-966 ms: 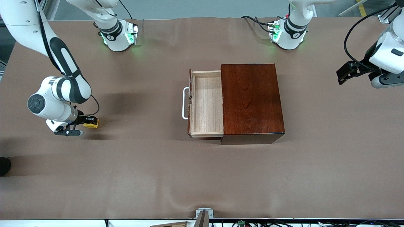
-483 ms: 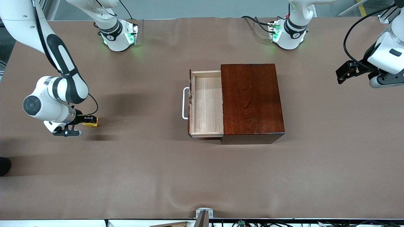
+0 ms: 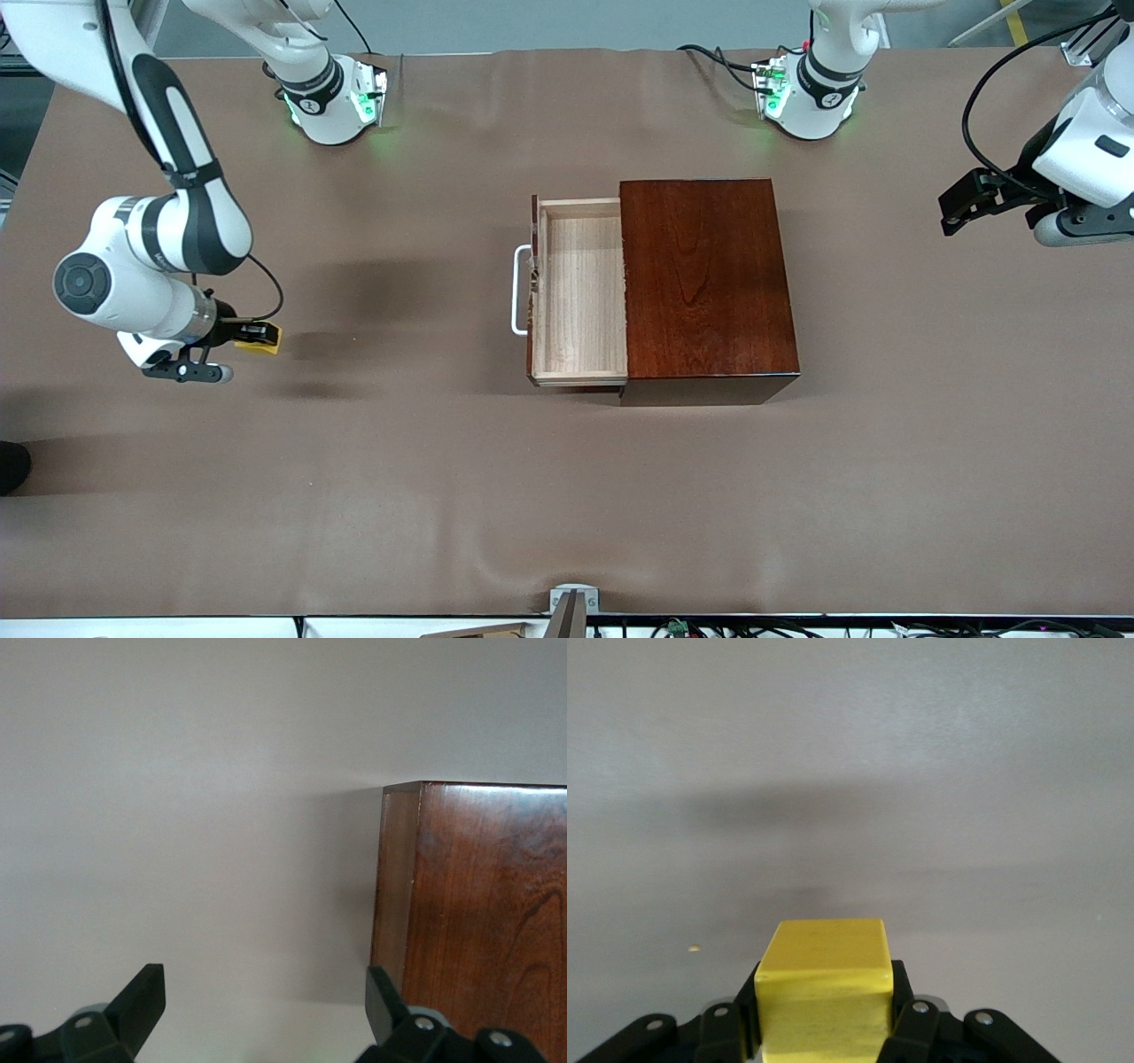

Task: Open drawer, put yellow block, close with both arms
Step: 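Close the right gripper on the yellow cube, then carry the yellow cube with the right gripper over the open drawer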

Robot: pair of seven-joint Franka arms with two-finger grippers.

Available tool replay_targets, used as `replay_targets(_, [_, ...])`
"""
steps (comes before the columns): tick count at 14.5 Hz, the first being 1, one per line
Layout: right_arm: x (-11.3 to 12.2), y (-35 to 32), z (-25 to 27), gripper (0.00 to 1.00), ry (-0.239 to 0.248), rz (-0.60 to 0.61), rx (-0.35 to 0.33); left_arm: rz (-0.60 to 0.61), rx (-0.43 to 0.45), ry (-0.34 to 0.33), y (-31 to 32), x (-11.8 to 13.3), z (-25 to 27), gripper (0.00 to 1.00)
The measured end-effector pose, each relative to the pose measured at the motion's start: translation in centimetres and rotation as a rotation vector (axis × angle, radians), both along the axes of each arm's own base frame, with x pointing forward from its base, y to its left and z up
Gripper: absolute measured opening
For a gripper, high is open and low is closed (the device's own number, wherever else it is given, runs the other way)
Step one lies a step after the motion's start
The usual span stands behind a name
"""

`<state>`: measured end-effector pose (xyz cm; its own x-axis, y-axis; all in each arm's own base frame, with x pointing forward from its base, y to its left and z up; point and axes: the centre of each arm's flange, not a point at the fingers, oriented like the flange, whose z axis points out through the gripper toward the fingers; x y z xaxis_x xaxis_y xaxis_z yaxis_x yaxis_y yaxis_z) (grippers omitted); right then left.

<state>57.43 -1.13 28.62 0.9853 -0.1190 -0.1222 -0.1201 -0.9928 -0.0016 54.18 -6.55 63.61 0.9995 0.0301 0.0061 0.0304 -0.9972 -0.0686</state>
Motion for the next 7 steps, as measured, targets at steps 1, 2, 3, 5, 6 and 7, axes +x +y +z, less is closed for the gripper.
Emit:
replay_targets(1, [0.0, 0.9, 0.9, 0.56, 0.004, -0.019, -0.004, -0.002, 0.000, 0.000, 0.1, 0.0, 0.0, 1.00])
replay_targets(2, [0.0, 1.8, 1.7, 0.56, 0.009, -0.047, -0.009, -0.004, 0.000, 0.000, 0.3, 0.0, 0.0, 1.00])
replay_targets(3, [0.0, 2.7, 2.6, 0.56, 0.008, -0.075, -0.014, -0.008, 0.000, 0.001, 0.6, 0.1, 0.0, 1.00])
replay_targets(5, [0.2, 4.5, 4.3, 0.56, 0.015, -0.115, -0.023, -0.010, 0.000, 0.001, 1.2, 0.1, 0.0, 1.00])
replay_targets(6, [0.2, 5.4, 5.1, 0.56, 0.022, -0.143, -0.023, -0.012, 0.000, -0.001, 1.3, 0.2, 0.0, 1.00])
replay_targets(7, [0.3, 6.5, 5.9, 0.56, 0.032, -0.177, -0.015, -0.014, -0.001, -0.006, 1.2, 0.2, 0.1, 1.00])
